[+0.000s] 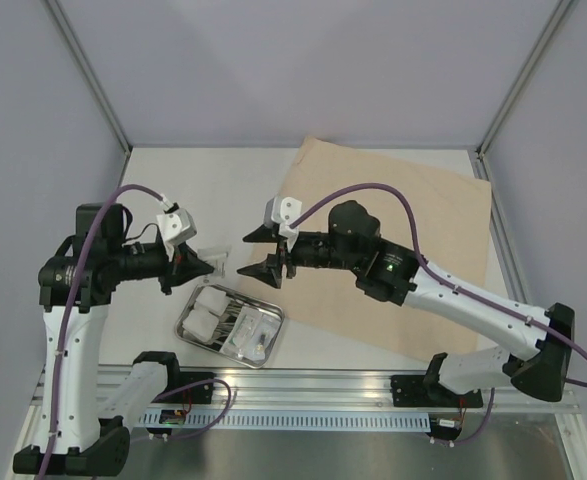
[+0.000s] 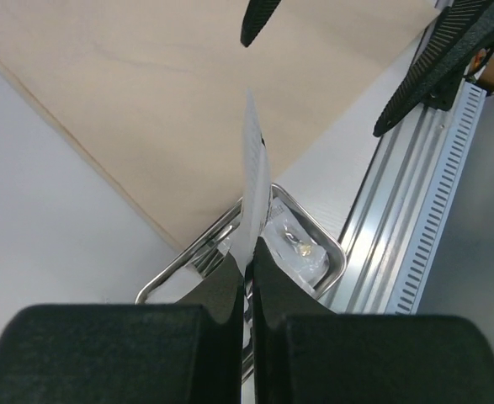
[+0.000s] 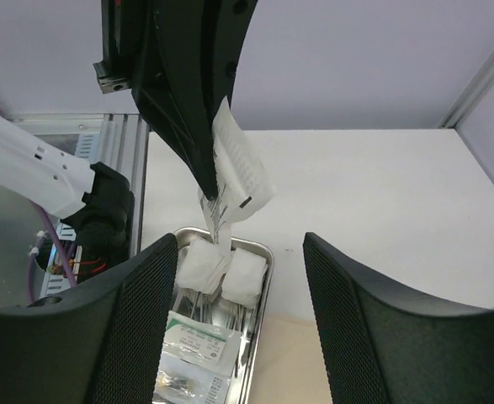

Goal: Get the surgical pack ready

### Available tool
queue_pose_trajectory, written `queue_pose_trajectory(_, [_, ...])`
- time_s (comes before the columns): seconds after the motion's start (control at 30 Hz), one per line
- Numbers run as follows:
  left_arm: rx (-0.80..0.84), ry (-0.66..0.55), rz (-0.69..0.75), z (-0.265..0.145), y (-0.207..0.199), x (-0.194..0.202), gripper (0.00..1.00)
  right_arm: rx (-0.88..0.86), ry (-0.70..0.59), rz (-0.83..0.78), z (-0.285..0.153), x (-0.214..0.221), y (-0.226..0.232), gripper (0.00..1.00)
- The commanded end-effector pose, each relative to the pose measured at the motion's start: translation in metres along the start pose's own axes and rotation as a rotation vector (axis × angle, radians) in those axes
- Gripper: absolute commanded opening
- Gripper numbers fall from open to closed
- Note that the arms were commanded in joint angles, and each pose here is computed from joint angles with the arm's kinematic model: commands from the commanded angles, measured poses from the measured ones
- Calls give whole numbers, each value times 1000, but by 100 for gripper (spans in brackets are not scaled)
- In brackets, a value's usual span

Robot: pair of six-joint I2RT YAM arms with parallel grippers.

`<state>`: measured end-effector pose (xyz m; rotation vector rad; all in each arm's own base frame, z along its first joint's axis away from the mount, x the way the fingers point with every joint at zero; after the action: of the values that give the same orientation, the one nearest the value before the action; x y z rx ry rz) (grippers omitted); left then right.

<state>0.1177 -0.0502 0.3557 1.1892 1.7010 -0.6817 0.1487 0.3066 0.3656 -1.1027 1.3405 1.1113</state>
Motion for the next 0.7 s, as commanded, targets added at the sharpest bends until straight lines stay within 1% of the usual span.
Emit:
queue_pose_trajectory(0.0, [85, -77, 115, -6, -13, -11, 0, -117, -13, -58, 10, -15, 3, 62])
queue_pose_trajectory(0.03, [92, -85, 115, -6, -14, -12, 0, -140, 16, -39, 16, -9, 3, 61])
queue_pose_trajectory(0.13, [103, -96, 110, -6, -16, -12, 0, -195, 23, -10, 26, -10, 4, 60])
queue_pose_trajectory(0.3, [107, -93, 118, -7, -19, -10, 0, -193, 25, 23, 35, -12, 2, 59])
queue_pose_trajectory(0.33, [107, -93, 117, -7, -19, -10, 0, -208, 29, 32, 36, -11, 3, 57])
queue_pose_trajectory(0.4, [100, -92, 109, -6, -18, -10, 0, -228, 27, 40, 38, -14, 4, 42])
queue_pose_trajectory(0.43, [97, -89, 106, -6, -17, -9, 0, -244, 36, 48, 39, -12, 5, 29])
queue_pose_trajectory(0.47, [93, -88, 106, -5, -15, -10, 0, -249, 36, 50, 40, -14, 5, 24])
queue_pose_trajectory(0.53, [88, -87, 106, -5, -15, -10, 0, -259, 49, 57, 41, -12, 5, 13])
queue_pose_trajectory(0.63, [81, -85, 97, -5, -13, -10, 0, -265, 55, 62, 41, -11, 5, 1])
queue_pose_trajectory(0.67, [75, -85, 100, -5, -12, -10, 0, -265, 52, 60, 40, -12, 6, 1])
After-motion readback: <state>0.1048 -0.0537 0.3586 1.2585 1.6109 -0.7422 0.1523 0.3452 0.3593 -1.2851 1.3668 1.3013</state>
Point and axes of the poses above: each gripper's point midway between its finger pads, its own z axis out along the fingers, its own y axis along the line the jaws close on, x = y × z, the point moved 10 cm from there along -z, back along the fingers, and after that the axes turned 8 degrees about z, right-handed, at the moved point
